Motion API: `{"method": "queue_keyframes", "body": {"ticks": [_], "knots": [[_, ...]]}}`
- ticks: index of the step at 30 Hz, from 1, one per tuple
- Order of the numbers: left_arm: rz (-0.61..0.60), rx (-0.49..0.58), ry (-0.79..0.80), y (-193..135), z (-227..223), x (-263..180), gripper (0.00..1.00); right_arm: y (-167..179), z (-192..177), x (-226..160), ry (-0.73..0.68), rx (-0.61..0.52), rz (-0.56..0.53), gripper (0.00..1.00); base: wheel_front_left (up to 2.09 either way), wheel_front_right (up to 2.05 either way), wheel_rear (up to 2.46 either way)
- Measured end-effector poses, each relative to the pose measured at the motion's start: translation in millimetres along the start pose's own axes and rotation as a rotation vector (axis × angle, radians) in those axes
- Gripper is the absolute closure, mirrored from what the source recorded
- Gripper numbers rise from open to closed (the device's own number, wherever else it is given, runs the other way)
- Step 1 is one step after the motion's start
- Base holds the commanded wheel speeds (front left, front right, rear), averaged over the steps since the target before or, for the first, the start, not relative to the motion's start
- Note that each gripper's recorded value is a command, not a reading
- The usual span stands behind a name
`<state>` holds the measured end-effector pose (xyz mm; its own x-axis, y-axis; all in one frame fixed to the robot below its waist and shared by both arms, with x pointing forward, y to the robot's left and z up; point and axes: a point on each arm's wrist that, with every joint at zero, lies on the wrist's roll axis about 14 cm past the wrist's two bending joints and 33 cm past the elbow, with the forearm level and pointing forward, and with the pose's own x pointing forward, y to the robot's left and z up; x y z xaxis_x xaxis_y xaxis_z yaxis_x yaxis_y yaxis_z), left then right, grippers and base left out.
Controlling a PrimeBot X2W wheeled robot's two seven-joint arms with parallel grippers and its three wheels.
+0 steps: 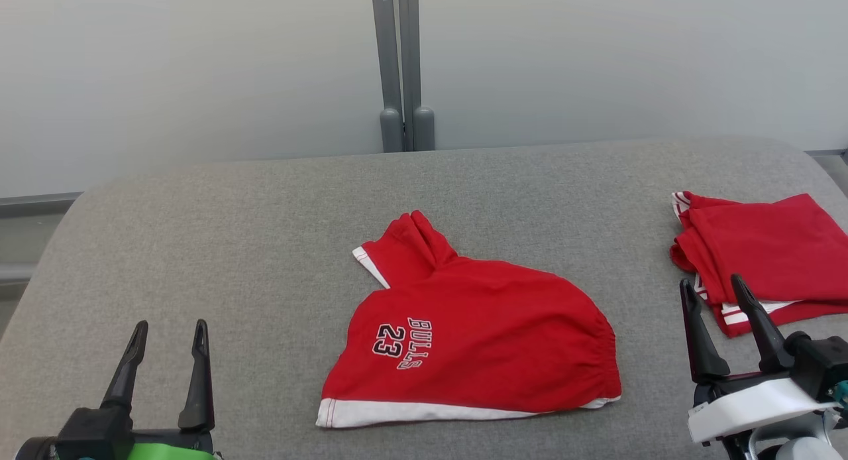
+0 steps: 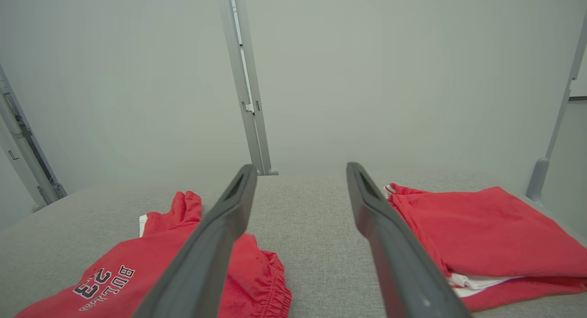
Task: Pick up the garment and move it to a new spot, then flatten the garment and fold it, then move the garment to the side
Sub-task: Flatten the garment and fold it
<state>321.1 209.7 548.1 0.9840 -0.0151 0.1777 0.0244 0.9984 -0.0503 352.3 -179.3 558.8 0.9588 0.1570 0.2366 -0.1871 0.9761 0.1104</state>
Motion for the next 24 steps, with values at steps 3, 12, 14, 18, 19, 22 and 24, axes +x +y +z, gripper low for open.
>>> {"method": "queue_keyframes", "body": {"ticks": [3,12,14,18,19,22,24], "knots": [[0.011,0.009,0.009,2,-4,-4,0.00,3,-1,-2,0.002,-0.004,0.006,0.00,0.00,0.00,0.00],[-0.001,-0.010,0.042,-6,-18,-6,0.00,9,-7,-1,0.024,-0.022,0.030,0.00,0.00,0.00,0.00],[-0.002,-0.006,0.048,-6,-20,-5,0.00,9,-8,0,0.024,-0.023,0.032,0.00,0.00,0.00,0.00],[-0.010,-0.010,0.050,-9,-22,-3,0.00,8,-11,1,0.036,-0.024,0.032,0.00,0.00,0.00,0.00],[-0.012,-0.011,0.050,-9,-22,-3,0.00,8,-12,1,0.039,-0.024,0.033,0.00,0.00,0.00,0.00],[-0.013,-0.009,0.052,-9,-23,-2,0.00,9,-14,0,0.046,-0.024,0.035,0.00,0.00,0.00,0.00],[-0.016,-0.007,0.055,-10,-25,-2,0.00,9,-16,0,0.051,-0.025,0.036,0.00,0.00,0.00,0.00]]}}
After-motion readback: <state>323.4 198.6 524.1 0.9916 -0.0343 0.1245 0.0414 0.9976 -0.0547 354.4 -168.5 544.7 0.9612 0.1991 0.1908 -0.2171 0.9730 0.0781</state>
